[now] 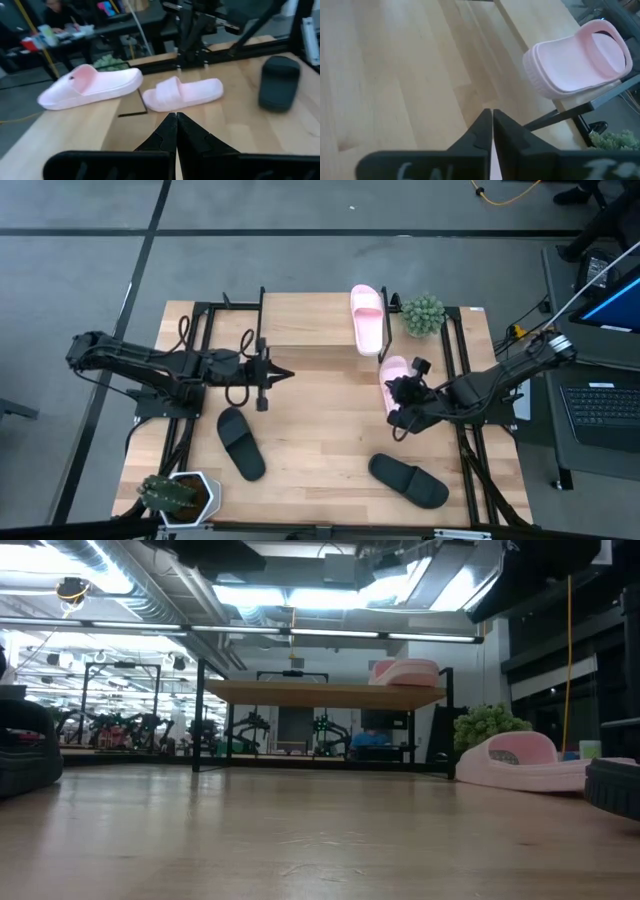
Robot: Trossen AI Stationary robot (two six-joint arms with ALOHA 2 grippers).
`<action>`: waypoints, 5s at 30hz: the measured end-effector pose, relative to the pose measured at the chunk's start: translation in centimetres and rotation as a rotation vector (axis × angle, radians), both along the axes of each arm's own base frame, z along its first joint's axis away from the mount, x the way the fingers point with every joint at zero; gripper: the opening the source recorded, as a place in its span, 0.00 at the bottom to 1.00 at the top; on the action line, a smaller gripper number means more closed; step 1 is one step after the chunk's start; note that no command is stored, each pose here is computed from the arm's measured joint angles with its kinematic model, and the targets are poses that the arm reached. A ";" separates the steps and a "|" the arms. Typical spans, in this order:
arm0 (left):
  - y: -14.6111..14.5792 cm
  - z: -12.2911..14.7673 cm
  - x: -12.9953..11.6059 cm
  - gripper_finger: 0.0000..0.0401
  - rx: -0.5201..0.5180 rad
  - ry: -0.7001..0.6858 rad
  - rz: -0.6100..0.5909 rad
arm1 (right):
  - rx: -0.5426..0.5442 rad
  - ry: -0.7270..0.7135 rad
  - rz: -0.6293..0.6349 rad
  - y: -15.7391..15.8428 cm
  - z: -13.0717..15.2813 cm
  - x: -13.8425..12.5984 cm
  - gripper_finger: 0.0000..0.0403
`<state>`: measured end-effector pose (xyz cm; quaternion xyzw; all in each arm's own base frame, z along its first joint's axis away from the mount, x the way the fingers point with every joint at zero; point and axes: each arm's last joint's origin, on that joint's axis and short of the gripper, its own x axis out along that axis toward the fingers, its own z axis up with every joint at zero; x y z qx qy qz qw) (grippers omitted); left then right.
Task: Pick and place slides into the shelf
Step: Put the pink slide on the shelf
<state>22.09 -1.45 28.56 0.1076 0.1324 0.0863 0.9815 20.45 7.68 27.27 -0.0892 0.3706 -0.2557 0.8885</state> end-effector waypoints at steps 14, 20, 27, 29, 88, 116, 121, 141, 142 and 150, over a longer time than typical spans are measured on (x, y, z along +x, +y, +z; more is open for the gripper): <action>-0.6 -3.8 -1.6 0.00 -0.045 -0.051 0.045 | -0.008 0.094 0.100 -0.2 -0.2 0.1 0.02; -0.5 -4.4 -3.3 0.00 -0.112 -0.101 -0.004 | -0.008 0.162 0.178 -0.6 -0.3 0.4 0.02; -0.8 -4.3 -4.1 0.00 -0.120 -0.122 -0.038 | -0.011 0.187 0.183 -1.5 -0.3 0.8 0.04; -0.9 -4.3 -4.3 0.00 -0.113 -0.115 -0.042 | -0.009 0.190 0.172 -1.7 -0.4 0.9 0.04; -0.8 -4.4 -4.5 0.00 -0.118 -0.098 -0.038 | -0.017 0.770 -0.017 -2.5 -9.7 3.9 0.30; -0.8 -4.6 -4.5 0.00 -0.114 -0.076 -0.037 | 0.007 0.749 -0.087 -3.7 -10.2 4.5 0.02; -0.8 -4.6 -4.5 0.00 -0.114 -0.076 -0.037 | 0.009 0.748 -0.086 -3.7 -10.2 4.5 0.01; -0.8 -4.8 -4.6 0.00 -0.110 -0.056 -0.036 | 0.027 0.719 -0.130 -3.7 -10.2 4.5 0.23; -0.8 -4.8 -4.6 0.00 -0.110 -0.053 -0.036 | 0.026 0.721 -0.130 -3.7 -10.2 4.4 0.25; -0.8 -4.8 -4.6 0.00 -0.109 -0.053 -0.036 | 0.015 0.743 -0.107 -3.7 -10.2 4.4 0.31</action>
